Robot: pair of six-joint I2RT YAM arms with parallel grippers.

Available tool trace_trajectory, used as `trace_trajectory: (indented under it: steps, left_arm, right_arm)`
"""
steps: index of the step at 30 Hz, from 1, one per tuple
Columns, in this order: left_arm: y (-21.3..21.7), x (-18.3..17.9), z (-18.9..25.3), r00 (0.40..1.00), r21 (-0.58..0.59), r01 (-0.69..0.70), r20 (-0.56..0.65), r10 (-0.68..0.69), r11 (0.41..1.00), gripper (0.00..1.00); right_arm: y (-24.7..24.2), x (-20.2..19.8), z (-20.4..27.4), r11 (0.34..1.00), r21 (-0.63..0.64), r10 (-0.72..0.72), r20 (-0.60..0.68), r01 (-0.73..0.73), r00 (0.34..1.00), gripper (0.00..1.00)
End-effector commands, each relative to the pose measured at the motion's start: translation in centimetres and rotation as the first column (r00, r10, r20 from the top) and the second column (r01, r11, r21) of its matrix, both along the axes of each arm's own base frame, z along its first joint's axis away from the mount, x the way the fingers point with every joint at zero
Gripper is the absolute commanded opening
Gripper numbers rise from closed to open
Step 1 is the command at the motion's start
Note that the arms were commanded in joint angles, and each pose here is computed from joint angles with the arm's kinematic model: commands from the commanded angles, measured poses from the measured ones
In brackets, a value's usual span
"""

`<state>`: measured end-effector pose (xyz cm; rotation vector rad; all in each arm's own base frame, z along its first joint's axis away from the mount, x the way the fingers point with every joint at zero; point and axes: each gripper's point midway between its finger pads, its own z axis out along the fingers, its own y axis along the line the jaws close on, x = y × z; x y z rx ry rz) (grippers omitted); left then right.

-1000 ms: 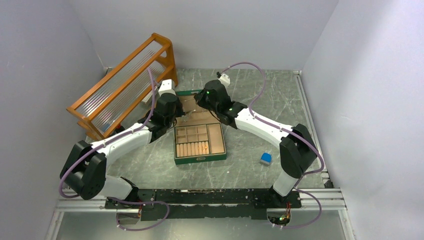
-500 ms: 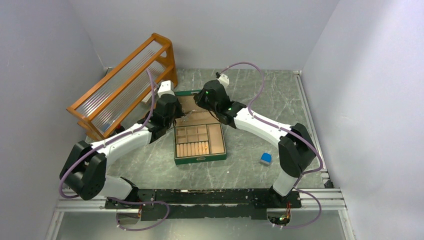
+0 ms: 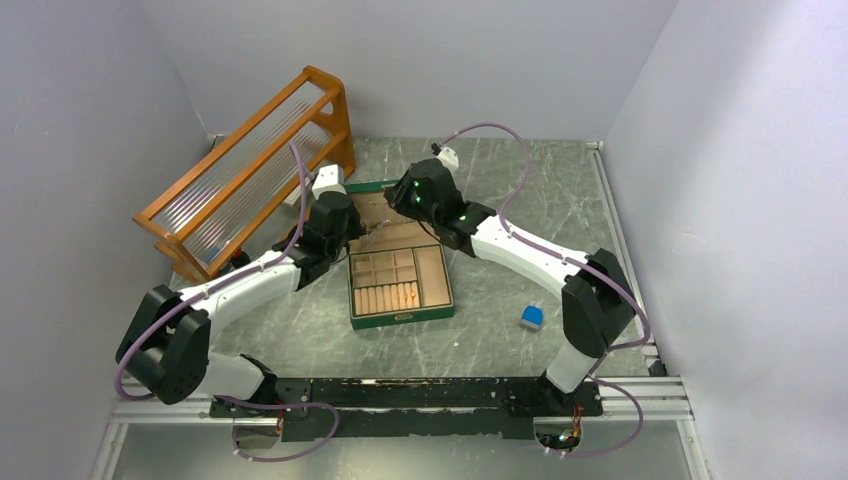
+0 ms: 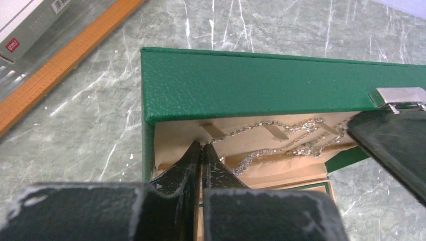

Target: Organize the mixed jewelry

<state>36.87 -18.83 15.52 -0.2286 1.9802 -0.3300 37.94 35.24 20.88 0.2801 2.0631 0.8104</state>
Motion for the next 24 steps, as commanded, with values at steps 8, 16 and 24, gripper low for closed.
trace_trajectory:
  steps: [8,16,24]
  left_arm:
    - [0.5,-0.6,-1.4,1.0,-0.003,-0.002,-0.03,0.001,1.0,0.05]
    - [0.1,-0.7,-0.3,1.0,-0.024,0.022,-0.009,-0.022,0.999,0.17]
    - [-0.7,-1.3,3.4,0.995,-0.103,0.08,0.064,-0.073,0.992,0.46]
  right_arm:
    - [-1.7,-1.9,5.3,0.997,0.074,-0.01,0.069,0.005,0.998,0.32]
    - [-3.3,-3.2,4.3,0.997,0.07,-0.04,0.027,0.038,0.999,0.33]
    - [-4.1,-4.2,0.7,0.995,0.066,-0.075,-0.069,0.079,0.995,0.33]
